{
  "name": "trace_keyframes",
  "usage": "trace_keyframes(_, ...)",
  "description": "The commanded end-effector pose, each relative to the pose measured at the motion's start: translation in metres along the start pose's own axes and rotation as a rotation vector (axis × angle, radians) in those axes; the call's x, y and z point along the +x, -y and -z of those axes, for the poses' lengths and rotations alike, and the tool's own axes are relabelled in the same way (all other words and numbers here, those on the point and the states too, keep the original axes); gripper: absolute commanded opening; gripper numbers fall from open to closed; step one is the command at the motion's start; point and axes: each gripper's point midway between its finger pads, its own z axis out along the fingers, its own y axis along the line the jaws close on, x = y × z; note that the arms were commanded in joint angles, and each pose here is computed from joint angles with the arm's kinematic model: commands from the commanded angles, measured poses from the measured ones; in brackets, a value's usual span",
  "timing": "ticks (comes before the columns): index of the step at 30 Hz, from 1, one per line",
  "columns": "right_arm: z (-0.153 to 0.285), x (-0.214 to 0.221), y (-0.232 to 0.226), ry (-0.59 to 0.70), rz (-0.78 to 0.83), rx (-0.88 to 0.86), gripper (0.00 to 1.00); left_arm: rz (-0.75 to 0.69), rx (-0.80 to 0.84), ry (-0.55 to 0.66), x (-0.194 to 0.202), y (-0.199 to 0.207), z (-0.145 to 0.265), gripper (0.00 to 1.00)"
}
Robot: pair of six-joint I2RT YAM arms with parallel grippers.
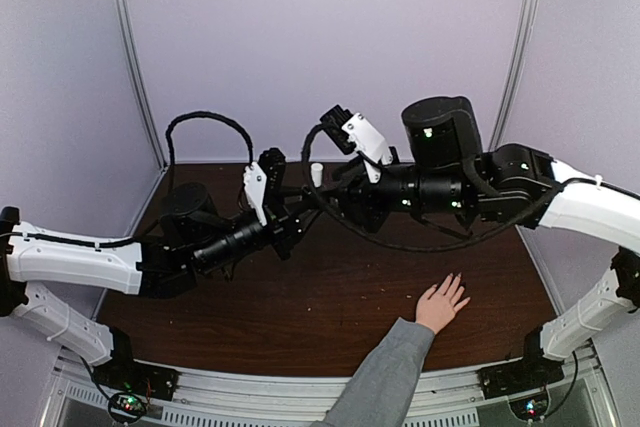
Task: Paint the nails
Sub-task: Screw the nail polish bottle cap onto the nail polish bottle.
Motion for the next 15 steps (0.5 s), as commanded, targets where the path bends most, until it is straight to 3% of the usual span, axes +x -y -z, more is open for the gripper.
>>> trace_keyframes(1,0.039,-0.017,-0.01,0.084,0.076,-0.094,0.58,0.017,0.141,0.095,-0.032,0.016,0.019,0.0)
trace_keyframes(7,0.079,-0.017,-0.038,0.131,0.214,-0.297,0.59,-0.02,0.427,0.052,-0.034,0.059,0.037,0.0)
trace_keyframes(15,0.111,-0.014,-0.072,0.107,0.331,-0.531,0.52,0.011,0.756,-0.019,-0.04,0.107,0.057,0.0)
